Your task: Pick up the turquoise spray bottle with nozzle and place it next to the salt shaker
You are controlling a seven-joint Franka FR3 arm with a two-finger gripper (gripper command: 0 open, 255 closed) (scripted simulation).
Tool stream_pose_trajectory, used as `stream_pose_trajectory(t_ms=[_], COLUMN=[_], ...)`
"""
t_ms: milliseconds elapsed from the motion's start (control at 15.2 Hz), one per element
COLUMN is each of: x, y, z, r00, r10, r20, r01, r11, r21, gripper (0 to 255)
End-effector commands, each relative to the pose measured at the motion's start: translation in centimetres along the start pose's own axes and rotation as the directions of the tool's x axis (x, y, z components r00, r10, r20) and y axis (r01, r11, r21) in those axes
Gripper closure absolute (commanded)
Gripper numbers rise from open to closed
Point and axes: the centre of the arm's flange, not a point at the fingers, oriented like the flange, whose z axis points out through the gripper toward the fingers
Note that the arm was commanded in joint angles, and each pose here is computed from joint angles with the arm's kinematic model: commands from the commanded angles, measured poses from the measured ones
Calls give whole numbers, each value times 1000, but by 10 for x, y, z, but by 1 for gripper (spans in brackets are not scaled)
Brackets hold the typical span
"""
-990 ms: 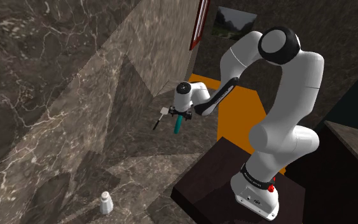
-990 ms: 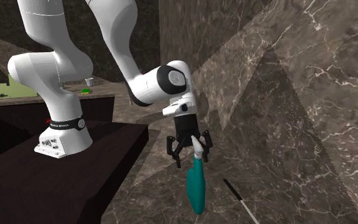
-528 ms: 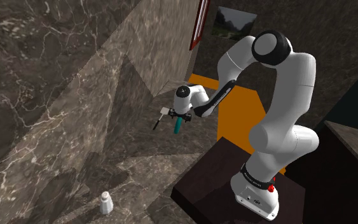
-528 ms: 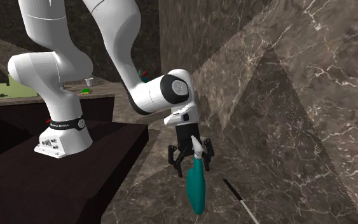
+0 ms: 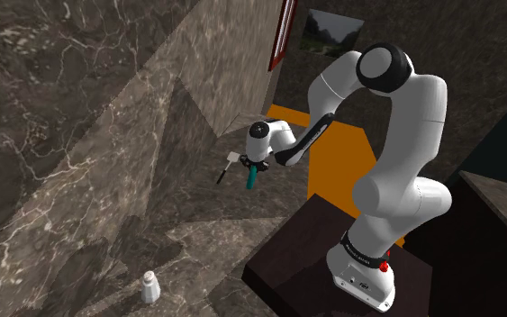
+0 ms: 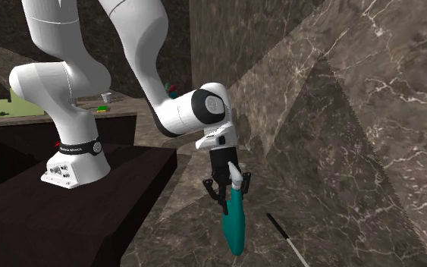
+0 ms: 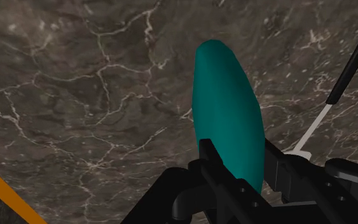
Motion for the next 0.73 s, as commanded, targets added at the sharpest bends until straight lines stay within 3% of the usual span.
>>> stream_pose_trajectory(t_ms=[0,396,660], x=[0,0,10], y=[0,0,0], z=[0,0,-18], r00=[1000,1000,1000], r10=[0,0,0], r20=[0,0,0], r01=[0,0,0], r11=[1000,1000,1000], r21=[0,0,0], gripper=[255,255,255])
